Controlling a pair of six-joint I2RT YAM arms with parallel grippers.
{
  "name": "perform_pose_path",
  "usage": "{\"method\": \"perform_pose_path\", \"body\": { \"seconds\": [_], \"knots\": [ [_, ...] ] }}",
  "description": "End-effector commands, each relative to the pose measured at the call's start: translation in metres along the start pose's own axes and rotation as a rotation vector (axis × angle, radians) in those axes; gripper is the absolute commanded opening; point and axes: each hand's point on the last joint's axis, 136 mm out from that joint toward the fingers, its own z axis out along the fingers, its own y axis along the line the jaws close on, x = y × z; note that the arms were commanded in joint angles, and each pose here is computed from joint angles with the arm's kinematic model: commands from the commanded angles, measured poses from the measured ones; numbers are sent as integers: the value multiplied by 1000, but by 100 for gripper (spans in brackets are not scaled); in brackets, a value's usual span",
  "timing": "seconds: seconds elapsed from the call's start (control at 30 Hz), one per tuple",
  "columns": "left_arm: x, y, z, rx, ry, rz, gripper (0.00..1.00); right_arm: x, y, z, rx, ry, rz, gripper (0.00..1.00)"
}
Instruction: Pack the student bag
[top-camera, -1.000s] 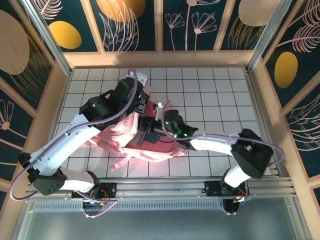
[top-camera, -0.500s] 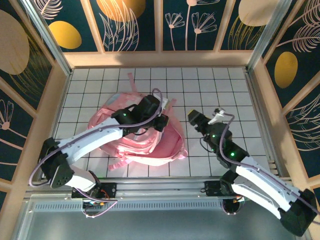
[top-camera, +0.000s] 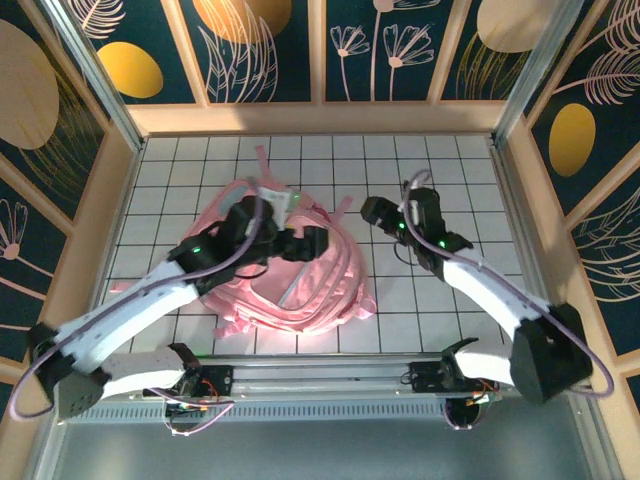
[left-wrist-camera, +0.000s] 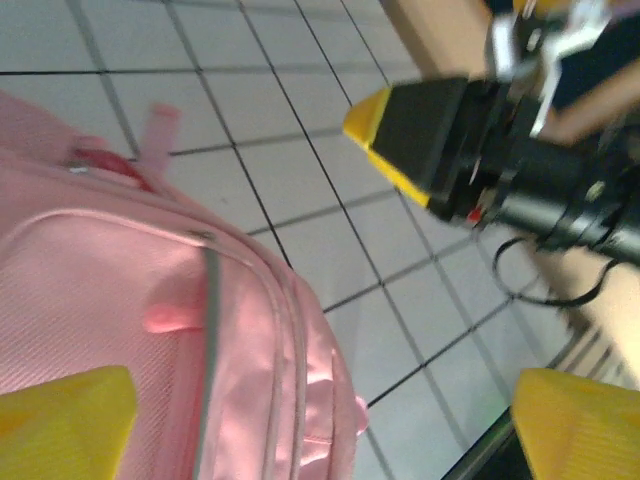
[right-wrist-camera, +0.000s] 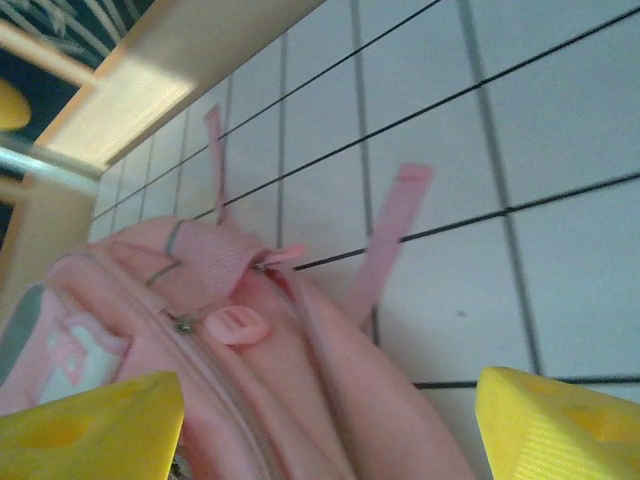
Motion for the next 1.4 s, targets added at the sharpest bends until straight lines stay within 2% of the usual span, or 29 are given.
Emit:
{"method": "perform_pose_path", "body": {
  "seconds": [0.0,0.07,0.17,0.27,0.43,0.63,0.73,0.97,1.13,1.27,1.37],
  "knots": [
    [35,74,-21,-231,-7,-320,99,14,30,18,-138,156,-43,79],
    [59,101,-34,-282,-5,-495,99,21,36,33,-171,217,-28,80],
    [92,134,-55,-423,18,-635,99,32,36,51,-171,286,-20,81],
    [113,158,-77,-556,33,-673,99,32,32,58,-142,284,-26,80],
    [133,180,-92,-629,4,-712,99,32,29,62,-129,284,-34,80],
    [138,202,-76,-682,-35,-656,99,42,28,66,-138,316,-30,80],
    [115,200,-50,-627,-85,-581,99,49,26,65,-143,324,-27,80],
    [47,188,3,-615,-154,-353,98,71,9,56,-123,349,-23,78],
    [14,184,33,-620,-182,-296,98,88,-2,44,-129,348,5,75],
    [-16,176,59,-591,-181,-250,98,106,10,29,-191,351,-4,72],
    [-38,174,77,-586,-160,-239,99,129,40,19,-273,390,-51,68]
  ]
}}
